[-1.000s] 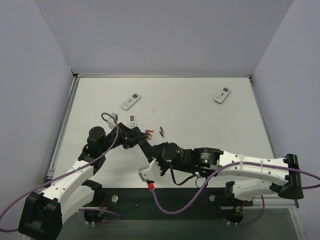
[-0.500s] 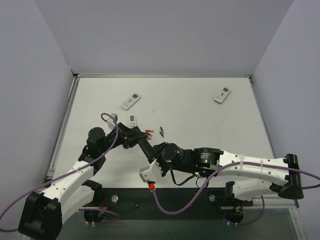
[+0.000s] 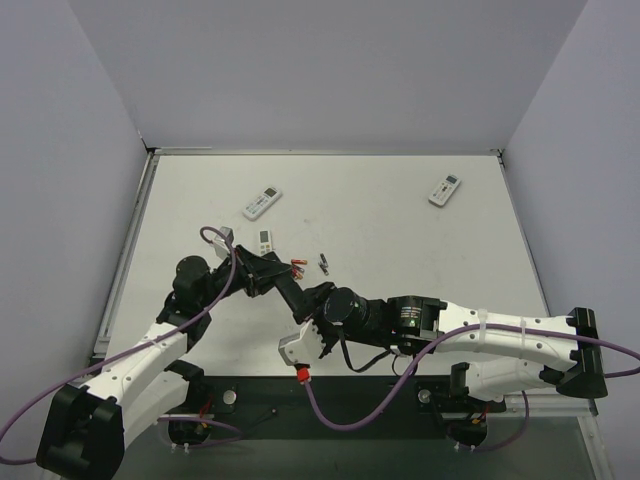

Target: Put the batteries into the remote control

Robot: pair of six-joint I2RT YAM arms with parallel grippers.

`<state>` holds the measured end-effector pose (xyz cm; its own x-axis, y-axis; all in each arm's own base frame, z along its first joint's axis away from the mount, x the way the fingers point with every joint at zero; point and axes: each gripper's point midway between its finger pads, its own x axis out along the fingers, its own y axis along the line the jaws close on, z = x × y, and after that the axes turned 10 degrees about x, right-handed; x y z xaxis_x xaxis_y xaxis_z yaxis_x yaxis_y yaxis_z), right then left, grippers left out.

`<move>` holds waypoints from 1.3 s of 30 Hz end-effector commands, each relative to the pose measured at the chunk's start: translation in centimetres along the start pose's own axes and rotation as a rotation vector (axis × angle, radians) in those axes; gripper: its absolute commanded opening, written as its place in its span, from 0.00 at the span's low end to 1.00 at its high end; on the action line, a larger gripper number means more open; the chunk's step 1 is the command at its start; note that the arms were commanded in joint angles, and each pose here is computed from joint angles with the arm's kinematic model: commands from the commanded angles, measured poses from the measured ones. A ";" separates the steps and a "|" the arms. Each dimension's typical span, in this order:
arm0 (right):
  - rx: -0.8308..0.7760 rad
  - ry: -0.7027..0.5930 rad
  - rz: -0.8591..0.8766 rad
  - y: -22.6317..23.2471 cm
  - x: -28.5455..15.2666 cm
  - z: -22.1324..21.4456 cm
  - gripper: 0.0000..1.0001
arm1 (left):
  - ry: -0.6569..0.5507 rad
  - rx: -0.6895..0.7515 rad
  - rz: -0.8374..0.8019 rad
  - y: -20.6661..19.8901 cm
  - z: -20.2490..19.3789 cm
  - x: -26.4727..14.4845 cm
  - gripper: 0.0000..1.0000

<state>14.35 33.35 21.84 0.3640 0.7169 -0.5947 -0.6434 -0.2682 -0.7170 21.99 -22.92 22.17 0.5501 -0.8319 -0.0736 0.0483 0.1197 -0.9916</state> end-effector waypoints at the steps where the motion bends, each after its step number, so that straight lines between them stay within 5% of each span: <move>1: 0.043 -0.033 -0.041 -1.5 -1.5 1.0 0.48 | -0.050 0.080 -0.077 -1.8 0.8 -0.4 0.00; 11: 0.275 -0.053 -0.050 -2.1 -4.1 1.2 0.61 | -0.175 0.151 -0.104 -0.6 2.3 -0.8 0.00; 20: 0.867 -0.062 -0.169 -6.0 -5.9 1.9 0.81 | -0.262 0.178 -0.145 -0.4 3.1 -1.5 0.00; 29: 1.340 0.036 -0.152 -6.9 -3.7 1.6 0.84 | -0.292 0.202 -0.172 -1.0 3.2 -2.0 0.00; 39: 1.460 0.183 -0.107 -5.7 -0.6 0.5 0.84 | -0.307 0.220 -0.191 -1.5 3.2 -2.4 0.00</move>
<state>17.84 34.49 26.01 0.4718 0.5844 -0.6603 -0.7058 0.6991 0.1145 23.29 -19.79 21.87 0.7315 -0.6763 0.0871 0.2391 0.1348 -0.9616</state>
